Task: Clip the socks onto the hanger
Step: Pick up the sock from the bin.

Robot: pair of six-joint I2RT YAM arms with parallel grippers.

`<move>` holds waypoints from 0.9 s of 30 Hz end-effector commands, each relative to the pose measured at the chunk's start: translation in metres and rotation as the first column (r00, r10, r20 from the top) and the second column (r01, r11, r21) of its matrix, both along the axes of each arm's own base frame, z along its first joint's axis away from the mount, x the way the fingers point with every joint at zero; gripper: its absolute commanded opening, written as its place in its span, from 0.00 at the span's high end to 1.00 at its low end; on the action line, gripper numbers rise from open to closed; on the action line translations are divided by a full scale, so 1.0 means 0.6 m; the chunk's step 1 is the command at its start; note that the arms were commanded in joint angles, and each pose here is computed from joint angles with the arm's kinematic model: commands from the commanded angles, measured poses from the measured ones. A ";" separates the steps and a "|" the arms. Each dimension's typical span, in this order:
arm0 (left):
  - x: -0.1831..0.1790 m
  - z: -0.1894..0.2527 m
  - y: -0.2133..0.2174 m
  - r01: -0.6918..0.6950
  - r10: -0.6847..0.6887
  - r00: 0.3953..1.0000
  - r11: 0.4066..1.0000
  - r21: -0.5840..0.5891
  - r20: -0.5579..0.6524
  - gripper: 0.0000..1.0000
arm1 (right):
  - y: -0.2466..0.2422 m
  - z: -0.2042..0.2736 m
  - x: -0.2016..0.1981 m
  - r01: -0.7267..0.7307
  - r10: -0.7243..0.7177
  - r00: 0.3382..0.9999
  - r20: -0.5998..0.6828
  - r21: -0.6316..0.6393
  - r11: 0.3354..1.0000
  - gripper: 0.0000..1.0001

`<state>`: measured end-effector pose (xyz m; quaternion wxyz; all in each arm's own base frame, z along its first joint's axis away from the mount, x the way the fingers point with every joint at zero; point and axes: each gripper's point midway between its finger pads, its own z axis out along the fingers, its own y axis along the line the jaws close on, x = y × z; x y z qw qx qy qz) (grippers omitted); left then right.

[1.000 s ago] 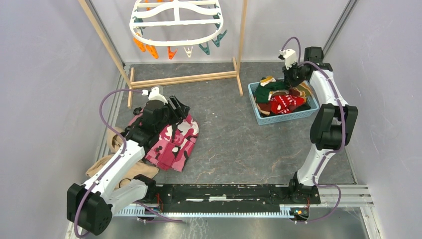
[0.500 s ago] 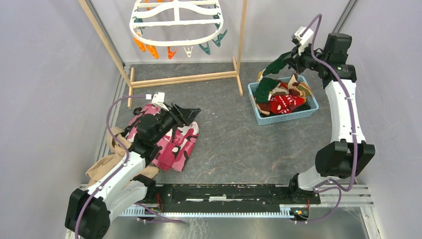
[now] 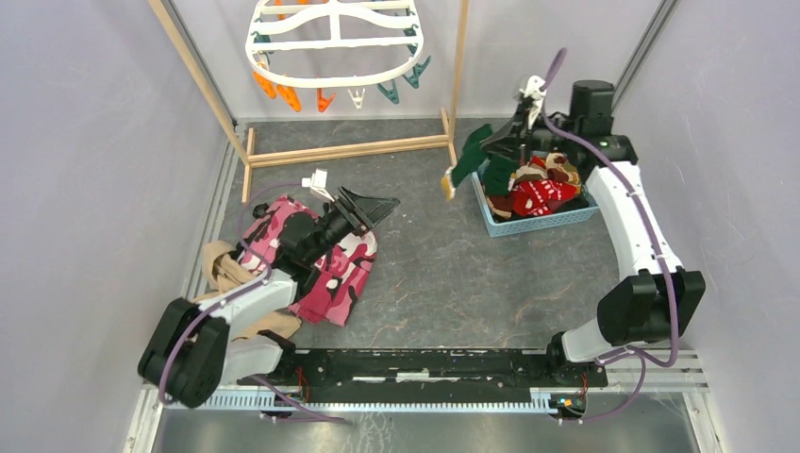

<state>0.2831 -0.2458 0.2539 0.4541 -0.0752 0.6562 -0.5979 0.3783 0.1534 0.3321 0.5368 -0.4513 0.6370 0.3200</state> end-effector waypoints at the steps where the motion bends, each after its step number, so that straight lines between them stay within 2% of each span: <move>1: 0.013 0.036 -0.021 0.005 -0.058 0.984 0.956 -0.294 -0.171 0.18 | 0.063 0.047 -0.039 -0.114 0.112 0.993 0.025 0.096 0.989 1.00; 6: 0.023 0.034 -0.050 0.014 -0.113 0.963 0.927 -0.374 -0.244 0.17 | 0.113 0.051 -0.059 -0.187 0.189 0.982 0.000 0.127 0.974 1.00; 11: 0.029 0.030 -0.069 0.016 -0.106 0.966 0.935 -0.354 -0.237 0.16 | 0.127 0.057 -0.068 -0.212 0.217 0.976 -0.013 0.152 0.965 1.00; 18: 0.027 0.041 -0.098 0.048 -0.154 0.963 0.907 -0.418 -0.223 0.18 | 0.134 0.059 -0.072 -0.220 0.226 0.974 -0.019 0.161 0.962 1.00; 27: 0.029 0.067 -0.118 0.086 -0.192 0.966 0.867 -0.490 -0.170 0.55 | 0.136 0.050 -0.073 -0.221 0.228 0.973 -0.031 0.161 0.962 1.00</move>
